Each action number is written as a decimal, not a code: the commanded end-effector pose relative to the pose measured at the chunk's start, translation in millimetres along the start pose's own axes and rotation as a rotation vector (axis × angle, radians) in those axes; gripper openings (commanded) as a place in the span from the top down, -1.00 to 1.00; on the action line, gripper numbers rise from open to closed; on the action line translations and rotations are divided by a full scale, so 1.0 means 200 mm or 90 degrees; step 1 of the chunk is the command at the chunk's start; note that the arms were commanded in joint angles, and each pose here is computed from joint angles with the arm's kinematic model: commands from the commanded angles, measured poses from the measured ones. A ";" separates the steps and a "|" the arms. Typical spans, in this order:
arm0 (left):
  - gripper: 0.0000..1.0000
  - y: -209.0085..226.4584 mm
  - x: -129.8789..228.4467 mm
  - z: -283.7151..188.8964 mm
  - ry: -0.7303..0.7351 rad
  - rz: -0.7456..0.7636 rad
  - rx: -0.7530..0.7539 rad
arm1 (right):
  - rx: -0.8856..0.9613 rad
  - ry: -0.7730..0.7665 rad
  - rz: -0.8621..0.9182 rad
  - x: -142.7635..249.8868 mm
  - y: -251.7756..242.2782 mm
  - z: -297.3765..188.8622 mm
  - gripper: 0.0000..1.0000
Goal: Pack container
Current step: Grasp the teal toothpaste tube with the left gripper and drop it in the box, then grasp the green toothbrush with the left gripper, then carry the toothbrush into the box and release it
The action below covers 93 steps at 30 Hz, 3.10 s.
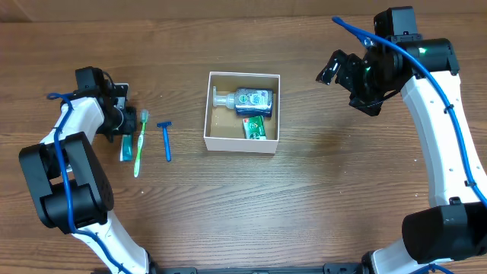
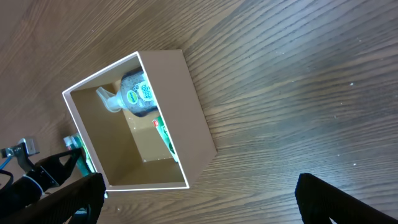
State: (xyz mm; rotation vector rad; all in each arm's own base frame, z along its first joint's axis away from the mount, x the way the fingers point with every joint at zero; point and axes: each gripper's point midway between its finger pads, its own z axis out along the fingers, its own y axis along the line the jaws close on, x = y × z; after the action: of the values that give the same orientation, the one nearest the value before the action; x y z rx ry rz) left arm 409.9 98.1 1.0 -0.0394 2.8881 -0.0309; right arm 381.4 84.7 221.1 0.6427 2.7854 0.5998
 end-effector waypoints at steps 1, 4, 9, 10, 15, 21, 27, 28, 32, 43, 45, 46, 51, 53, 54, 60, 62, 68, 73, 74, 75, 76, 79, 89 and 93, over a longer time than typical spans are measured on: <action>0.74 -0.04 0.03 0.02 0.022 -0.019 0.036 | -0.004 -0.019 -0.002 -0.02 0.01 -0.04 -1.00; 0.90 -0.05 0.01 -0.07 0.046 -0.065 0.040 | -0.004 -0.019 -0.002 -0.02 0.01 -0.04 -1.00; 0.91 -0.17 -0.14 -0.35 0.038 -0.075 0.131 | -0.004 -0.019 -0.002 -0.02 0.01 -0.04 -1.00; 0.88 -0.24 -0.19 -0.45 0.023 -0.072 0.176 | -0.004 -0.019 -0.002 -0.02 0.01 -0.04 -1.00; 0.80 -0.63 -0.40 -0.90 -0.067 0.003 0.337 | -0.004 -0.019 -0.002 -0.02 0.01 -0.04 -1.00; 0.82 -1.13 -0.44 -1.04 -0.120 0.166 0.358 | -0.004 -0.019 -0.002 -0.02 0.01 -0.04 -1.00; 0.51 -1.64 -0.43 -0.94 -0.191 0.358 0.272 | -0.004 -0.019 -0.002 -0.02 0.01 -0.04 -1.00; 0.48 -1.69 -0.43 -0.91 -0.195 0.378 0.255 | -0.004 -0.019 -0.002 -0.02 0.01 -0.04 -1.00; 0.51 -1.79 -0.35 -0.84 -0.181 0.426 0.189 | -0.004 -0.019 -0.002 -0.02 0.01 -0.04 -1.00; 0.30 -1.31 -0.24 -0.80 -0.037 0.316 0.063 | -0.004 -0.019 -0.002 -0.02 0.01 -0.04 -1.00; 0.25 -1.08 -0.22 -0.77 0.011 0.237 0.026 | -0.004 -0.019 -0.002 -0.02 0.01 -0.04 -1.00; 0.23 -1.01 -0.22 -0.76 0.022 0.208 0.020 | -0.004 -0.019 -0.002 -0.02 0.01 -0.04 -1.00; 0.11 -0.60 -0.22 -0.70 0.054 0.011 0.037 | -0.004 -0.019 -0.002 -0.02 0.01 -0.04 -1.00; -0.07 -0.50 -0.20 -0.64 0.059 -0.030 0.047 | -0.004 -0.019 -0.002 -0.02 0.01 -0.04 -1.00; -0.15 -0.45 -0.19 -0.60 0.064 -0.045 0.048 | -0.004 -0.019 -0.002 -0.02 0.01 -0.04 -1.00; -0.40 -0.28 -0.01 -0.32 0.108 -0.087 0.016 | -0.004 -0.019 -0.002 -0.02 0.01 -0.04 -1.00; -0.44 -0.26 0.03 -0.23 0.106 -0.096 0.016 | -0.004 -0.019 -0.002 -0.02 0.01 -0.04 -1.00; -0.36 -0.24 0.11 -0.08 0.093 -0.082 0.014 | -0.004 -0.019 -0.002 -0.02 0.01 -0.04 -1.00; -0.18 -0.21 0.12 -0.03 0.082 -0.079 -0.005 | -0.004 -0.019 -0.002 -0.02 0.01 -0.04 -1.00; -0.17 -0.22 0.12 -0.02 0.081 -0.075 -0.005 | -0.004 -0.019 -0.002 -0.02 0.01 -0.04 -1.00; -0.15 -0.22 0.14 -0.01 0.083 -0.071 -0.005 | -0.004 -0.019 -0.002 -0.02 0.01 -0.04 -0.99; -0.12 -0.22 0.15 0.00 0.085 -0.070 -0.004 | -0.004 -0.019 -0.002 -0.02 0.01 -0.04 -1.00; 0.03 -0.21 0.20 0.03 0.094 -0.069 -0.012 | -0.004 -0.019 -0.002 -0.02 0.01 -0.04 -1.00; 0.91 -0.20 0.09 -0.17 0.097 -0.068 -0.015 | -0.004 -0.019 -0.002 -0.02 0.01 -0.04 -1.00; 0.92 -0.27 -0.10 -0.43 0.055 -0.058 0.010 | -0.004 -0.019 -0.002 -0.02 0.01 -0.04 -1.00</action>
State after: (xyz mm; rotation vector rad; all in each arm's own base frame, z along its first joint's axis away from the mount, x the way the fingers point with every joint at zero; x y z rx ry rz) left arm 369.8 53.5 31.9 -0.2047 3.1190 -0.0275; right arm 381.5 84.6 221.1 0.6427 2.7850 0.5994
